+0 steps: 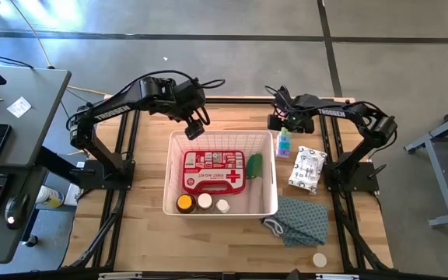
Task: Pick & place medical supplies in basket/bin
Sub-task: Put the medicine organizer into the white container
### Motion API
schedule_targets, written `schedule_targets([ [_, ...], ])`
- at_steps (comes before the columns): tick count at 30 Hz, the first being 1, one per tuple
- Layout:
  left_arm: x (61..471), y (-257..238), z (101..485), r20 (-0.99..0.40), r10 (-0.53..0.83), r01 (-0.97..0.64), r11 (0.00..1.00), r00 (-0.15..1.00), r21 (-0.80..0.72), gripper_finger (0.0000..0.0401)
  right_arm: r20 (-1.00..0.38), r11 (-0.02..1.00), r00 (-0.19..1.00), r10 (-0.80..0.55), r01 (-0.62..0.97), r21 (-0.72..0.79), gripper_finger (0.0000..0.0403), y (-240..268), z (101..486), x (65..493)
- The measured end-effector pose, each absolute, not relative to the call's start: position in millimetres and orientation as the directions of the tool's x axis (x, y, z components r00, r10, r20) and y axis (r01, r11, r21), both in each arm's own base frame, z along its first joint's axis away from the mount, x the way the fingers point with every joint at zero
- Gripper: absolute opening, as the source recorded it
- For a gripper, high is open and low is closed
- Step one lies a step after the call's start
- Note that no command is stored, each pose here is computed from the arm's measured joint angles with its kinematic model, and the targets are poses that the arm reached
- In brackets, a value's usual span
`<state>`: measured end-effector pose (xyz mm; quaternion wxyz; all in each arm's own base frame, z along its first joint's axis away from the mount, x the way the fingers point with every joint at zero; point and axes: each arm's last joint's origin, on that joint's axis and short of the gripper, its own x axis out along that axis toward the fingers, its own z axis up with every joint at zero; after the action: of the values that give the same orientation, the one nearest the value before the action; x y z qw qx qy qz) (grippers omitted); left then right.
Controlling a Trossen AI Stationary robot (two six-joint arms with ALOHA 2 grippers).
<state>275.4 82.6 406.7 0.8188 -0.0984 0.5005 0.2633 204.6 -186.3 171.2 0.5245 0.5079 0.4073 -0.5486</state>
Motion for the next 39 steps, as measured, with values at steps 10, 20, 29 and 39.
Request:
schedule_targets([
  [10, 275.2, 82.3, 406.6, -0.874, 0.325, -0.54, 0.837, 0.361, 0.088, 0.0385, -0.98, -0.106, 0.052, -0.192, 0.992, 0.073, 0.0299, -191.1, 167.5, 205.0],
  [20, 275.1, 82.3, 406.5, -0.875, 0.325, -0.542, 0.836, 0.359, 0.087, 0.0385, -0.984, -0.136, 0.042, -0.172, 0.988, 0.066, 0.0325, -186.8, 153.6, 199.6],
  [29, 274.7, 82.2, 406.3, -0.877, 0.322, -0.541, 0.836, 0.355, 0.088, 0.0385, -0.979, -0.134, 0.052, -0.198, 0.988, 0.079, 0.0325, -187.2, 150.0, 199.6],
  [39, 275.5, 82.4, 406.7, -0.873, 0.325, -0.546, 0.834, 0.364, 0.082, 0.0385, -0.986, -0.073, 0.066, -0.153, 0.994, 0.078, 0.0319, -190.9, 143.1, 198.5],
])
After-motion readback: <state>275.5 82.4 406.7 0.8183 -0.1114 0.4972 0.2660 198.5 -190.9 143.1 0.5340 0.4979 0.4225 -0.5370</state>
